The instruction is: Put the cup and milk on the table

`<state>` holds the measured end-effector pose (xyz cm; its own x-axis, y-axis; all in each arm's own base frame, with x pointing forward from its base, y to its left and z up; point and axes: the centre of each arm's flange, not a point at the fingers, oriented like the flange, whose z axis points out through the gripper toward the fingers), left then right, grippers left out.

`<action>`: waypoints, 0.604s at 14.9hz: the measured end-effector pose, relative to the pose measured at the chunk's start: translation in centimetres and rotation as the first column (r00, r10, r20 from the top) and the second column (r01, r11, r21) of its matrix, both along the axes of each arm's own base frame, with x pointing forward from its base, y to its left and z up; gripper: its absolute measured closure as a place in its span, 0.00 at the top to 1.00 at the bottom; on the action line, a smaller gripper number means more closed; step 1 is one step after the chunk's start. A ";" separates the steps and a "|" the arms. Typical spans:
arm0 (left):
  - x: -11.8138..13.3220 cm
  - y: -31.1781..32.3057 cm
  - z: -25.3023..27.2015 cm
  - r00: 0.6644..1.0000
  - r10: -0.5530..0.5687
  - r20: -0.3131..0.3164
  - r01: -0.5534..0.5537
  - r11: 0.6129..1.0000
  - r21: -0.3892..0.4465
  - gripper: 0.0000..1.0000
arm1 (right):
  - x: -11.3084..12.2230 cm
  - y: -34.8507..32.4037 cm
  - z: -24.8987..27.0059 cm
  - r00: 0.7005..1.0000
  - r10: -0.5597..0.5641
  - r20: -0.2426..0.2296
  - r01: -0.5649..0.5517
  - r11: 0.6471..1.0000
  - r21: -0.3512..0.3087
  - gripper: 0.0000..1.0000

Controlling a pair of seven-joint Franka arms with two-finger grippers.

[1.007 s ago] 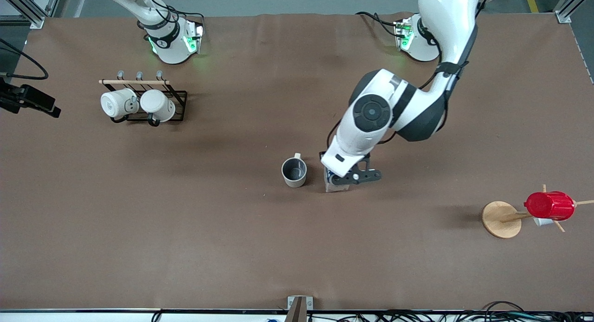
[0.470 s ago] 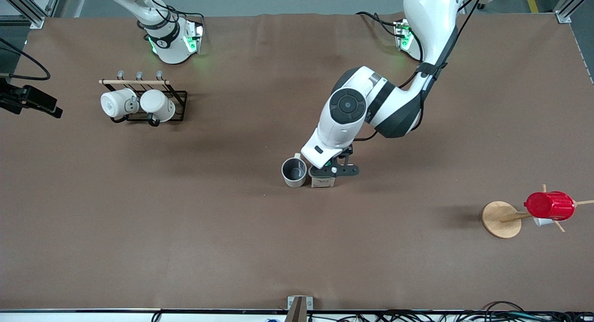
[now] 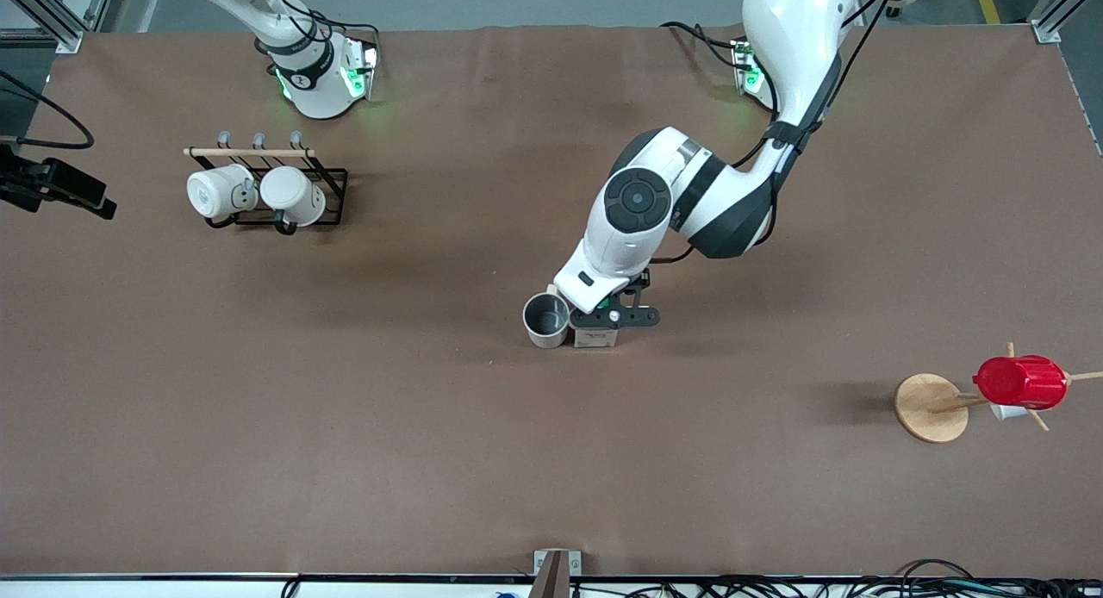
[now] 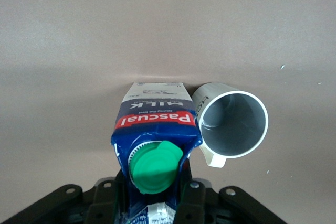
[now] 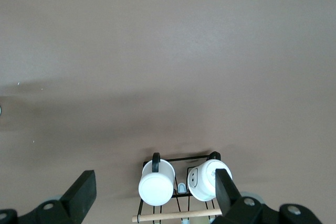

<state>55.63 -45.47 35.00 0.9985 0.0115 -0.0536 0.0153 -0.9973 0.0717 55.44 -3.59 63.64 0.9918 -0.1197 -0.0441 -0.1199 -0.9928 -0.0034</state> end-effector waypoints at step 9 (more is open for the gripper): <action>5.4 9.9 11.2 0.984 0.152 0.088 -0.150 0.988 -0.033 1.00 | 0.0 0.0 0.0 1.000 0.000 -0.001 0.000 1.000 0.001 1.00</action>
<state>61.02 -35.58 46.22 0.9862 0.1623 0.0337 0.1580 -0.9818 0.1053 55.42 -3.59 63.63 0.9918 -0.1197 -0.0452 -0.1200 -0.9928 -0.0041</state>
